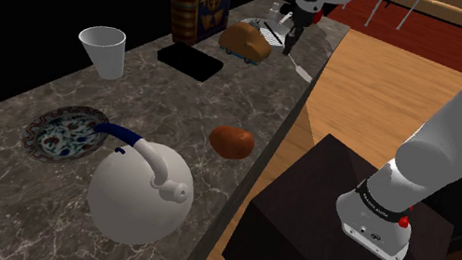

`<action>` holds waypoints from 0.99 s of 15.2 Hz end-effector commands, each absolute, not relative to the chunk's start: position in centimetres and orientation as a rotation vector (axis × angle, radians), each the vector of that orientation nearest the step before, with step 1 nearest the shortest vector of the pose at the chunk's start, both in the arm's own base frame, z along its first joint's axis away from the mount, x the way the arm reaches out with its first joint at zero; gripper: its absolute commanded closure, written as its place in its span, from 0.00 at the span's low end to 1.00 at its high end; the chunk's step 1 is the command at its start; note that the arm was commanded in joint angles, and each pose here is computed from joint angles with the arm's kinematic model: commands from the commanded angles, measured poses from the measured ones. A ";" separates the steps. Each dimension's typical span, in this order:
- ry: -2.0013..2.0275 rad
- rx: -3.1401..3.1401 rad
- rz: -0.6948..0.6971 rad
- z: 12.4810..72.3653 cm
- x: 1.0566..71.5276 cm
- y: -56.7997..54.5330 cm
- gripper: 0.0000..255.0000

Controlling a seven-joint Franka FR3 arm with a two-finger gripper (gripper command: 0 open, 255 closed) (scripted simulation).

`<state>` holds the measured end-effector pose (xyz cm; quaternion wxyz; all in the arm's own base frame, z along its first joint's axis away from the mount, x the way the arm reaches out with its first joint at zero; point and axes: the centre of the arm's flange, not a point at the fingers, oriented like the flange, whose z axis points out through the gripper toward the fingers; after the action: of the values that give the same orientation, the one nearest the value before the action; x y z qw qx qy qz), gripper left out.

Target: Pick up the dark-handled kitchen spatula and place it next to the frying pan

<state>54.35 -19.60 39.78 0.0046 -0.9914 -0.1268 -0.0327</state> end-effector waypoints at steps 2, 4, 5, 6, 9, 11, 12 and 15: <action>-0.397 -3.106 -0.103 38.2 54.4 -19.7 1.00; -0.397 -3.106 -0.103 37.1 54.4 -19.7 1.00; -0.397 -3.106 -0.103 36.6 54.4 -19.7 1.00; -0.397 -3.106 -0.103 36.1 54.4 -19.7 1.00; -0.397 -3.106 -0.103 35.1 54.4 -19.7 1.00; -0.397 -3.106 -0.103 35.1 54.4 -19.7 1.00; -0.397 -3.106 -0.103 35.0 54.4 -19.7 1.00; -0.397 -3.106 -0.103 35.0 54.4 -19.7 1.00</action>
<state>54.60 -19.76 35.77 0.0006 -0.9913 -0.1256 -0.0407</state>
